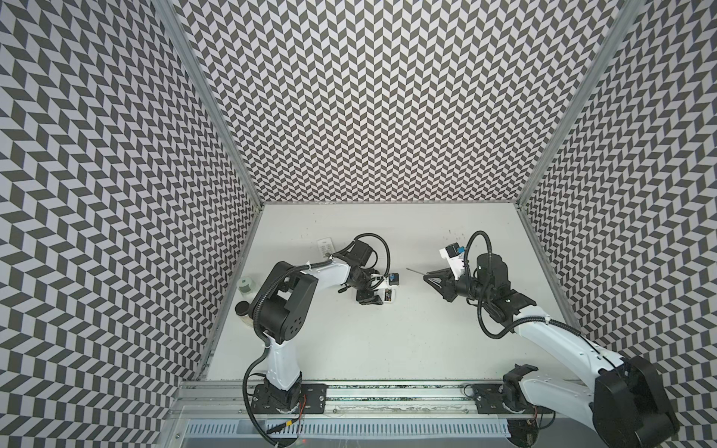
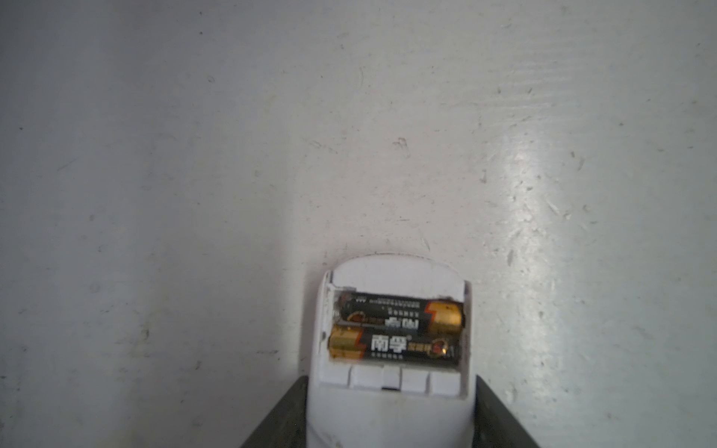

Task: Unload the batteries from the remote control
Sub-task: 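Grasp the remote's battery end with the left gripper while the right holds the screwdriver, then bring the screwdriver tip down into the remote's battery compartment with the right gripper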

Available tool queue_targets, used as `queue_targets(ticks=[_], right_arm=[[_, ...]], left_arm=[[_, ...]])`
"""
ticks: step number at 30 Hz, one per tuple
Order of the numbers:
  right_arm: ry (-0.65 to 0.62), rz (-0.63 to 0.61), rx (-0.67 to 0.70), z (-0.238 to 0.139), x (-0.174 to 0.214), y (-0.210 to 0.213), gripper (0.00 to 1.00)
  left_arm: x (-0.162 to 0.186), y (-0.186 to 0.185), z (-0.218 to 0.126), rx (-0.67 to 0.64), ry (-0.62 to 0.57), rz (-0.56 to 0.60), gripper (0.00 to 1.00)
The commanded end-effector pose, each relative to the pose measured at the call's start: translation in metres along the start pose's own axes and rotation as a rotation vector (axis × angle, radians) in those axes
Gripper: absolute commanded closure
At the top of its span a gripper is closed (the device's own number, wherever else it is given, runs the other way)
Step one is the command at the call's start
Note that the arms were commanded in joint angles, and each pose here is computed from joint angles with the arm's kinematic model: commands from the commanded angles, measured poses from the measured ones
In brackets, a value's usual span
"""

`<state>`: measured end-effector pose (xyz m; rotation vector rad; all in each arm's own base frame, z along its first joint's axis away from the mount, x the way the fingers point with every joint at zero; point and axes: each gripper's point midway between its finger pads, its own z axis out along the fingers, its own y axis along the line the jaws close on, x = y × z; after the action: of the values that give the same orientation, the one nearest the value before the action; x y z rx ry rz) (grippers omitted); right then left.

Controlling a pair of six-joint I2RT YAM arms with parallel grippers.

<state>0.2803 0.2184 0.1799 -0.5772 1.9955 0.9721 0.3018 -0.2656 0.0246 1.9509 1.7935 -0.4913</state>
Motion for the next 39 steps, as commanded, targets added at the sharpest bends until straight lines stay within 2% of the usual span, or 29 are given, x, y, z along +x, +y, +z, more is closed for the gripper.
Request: queue_targets(ticks=[1,7,14,21,32,39], right_arm=[[-0.036,-0.038,-0.013,0.003,-0.004,0.002,1.00],[0.005,-0.047,-0.001,0.010,0.002,0.001,1.00],[0.110,-0.098,-0.093,0.033,0.032,0.027,1.00],[0.177,-0.170,-0.195,0.044,0.059,0.055,1.00],[0.285,-0.181,-0.276,0.057,0.095,0.070,1.00],[0.326,-0.194,-0.304,0.063,0.107,0.074,1.00]], left_arm=[[-0.004,-0.024,-0.009,0.040,0.004,0.028,0.40],[0.000,-0.043,-0.032,0.025,0.027,0.023,0.41],[0.016,-0.064,-0.045,-0.017,0.062,-0.036,0.40],[0.040,-0.079,-0.040,-0.027,0.117,-0.049,0.37],[0.024,-0.078,-0.033,-0.006,0.034,-0.052,0.21],[0.015,-0.083,-0.028,0.034,-0.019,-0.076,0.20]])
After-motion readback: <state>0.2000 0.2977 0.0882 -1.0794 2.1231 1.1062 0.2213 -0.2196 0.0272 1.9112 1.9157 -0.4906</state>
